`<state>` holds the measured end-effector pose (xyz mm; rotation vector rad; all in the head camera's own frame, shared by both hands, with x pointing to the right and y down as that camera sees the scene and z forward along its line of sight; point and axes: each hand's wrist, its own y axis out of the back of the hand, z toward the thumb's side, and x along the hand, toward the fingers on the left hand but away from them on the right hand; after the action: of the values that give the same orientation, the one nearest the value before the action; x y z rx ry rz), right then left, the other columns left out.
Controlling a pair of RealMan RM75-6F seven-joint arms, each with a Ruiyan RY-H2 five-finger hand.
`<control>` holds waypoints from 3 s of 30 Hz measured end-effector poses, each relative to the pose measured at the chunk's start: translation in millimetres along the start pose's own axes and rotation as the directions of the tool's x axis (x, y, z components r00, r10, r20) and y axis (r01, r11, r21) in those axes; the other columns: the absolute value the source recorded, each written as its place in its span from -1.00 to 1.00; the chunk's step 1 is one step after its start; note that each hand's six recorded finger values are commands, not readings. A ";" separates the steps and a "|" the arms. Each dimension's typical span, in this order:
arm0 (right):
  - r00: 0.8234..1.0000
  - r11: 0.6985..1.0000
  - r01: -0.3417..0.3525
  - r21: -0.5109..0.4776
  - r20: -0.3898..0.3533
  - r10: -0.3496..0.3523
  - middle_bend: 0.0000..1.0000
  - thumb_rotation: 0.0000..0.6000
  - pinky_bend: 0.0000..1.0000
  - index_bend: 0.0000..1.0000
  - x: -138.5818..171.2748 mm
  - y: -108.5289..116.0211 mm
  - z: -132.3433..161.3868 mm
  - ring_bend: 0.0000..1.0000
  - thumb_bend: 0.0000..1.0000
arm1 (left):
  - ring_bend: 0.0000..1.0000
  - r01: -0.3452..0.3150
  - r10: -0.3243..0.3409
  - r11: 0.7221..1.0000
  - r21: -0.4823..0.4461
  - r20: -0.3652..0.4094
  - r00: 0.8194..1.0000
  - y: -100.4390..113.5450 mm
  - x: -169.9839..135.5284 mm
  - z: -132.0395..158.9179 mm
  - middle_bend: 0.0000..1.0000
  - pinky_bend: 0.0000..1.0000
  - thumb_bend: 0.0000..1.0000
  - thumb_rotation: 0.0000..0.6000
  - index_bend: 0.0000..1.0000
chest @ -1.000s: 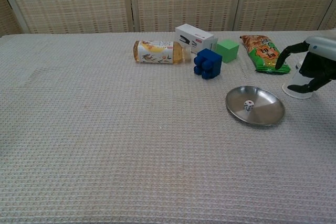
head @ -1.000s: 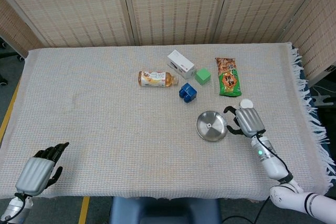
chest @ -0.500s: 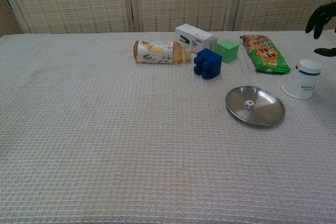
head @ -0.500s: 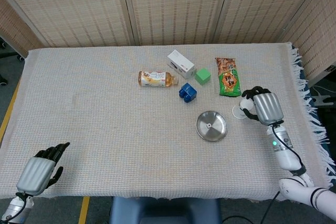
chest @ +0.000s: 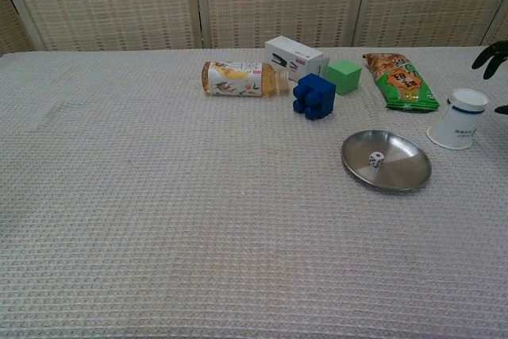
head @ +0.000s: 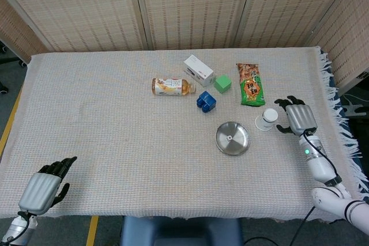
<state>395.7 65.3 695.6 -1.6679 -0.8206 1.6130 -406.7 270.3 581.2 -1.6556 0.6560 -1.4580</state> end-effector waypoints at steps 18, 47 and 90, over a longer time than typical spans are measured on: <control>0.998 0.998 -0.054 -0.040 -0.018 0.054 -0.47 1.00 -0.45 -0.45 -15.2 -27.9 5.8 -0.79 -0.78 | -0.51 0.000 0.000 1.000 0.001 0.001 1.000 0.0 -0.2 0.2 -0.66 -0.23 -0.09 1.00 -0.80; 0.971 0.972 0.010 -0.235 -0.231 -0.066 -0.15 1.00 -0.02 0.07 34.9 5.9 82.8 -0.38 -0.78 | -0.51 0.008 -0.008 1.000 0.003 0.002 1.000 -1.4 0.9 0.6 -0.66 -0.23 -0.09 1.00 -0.80; 0.957 0.932 -0.198 -0.304 -0.267 0.116 -0.13 1.00 -0.02 0.08 3.9 -58.7 96.9 -0.36 -0.78 | -0.51 0.009 -0.009 1.000 0.000 -0.002 1.000 -0.4 -0.2 -0.3 -0.66 -0.23 -0.09 1.00 -0.80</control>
<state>299.7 106.1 739.8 -2.1702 -0.8812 1.3865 -407.1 270.5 581.4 -1.6595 0.6505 -1.4656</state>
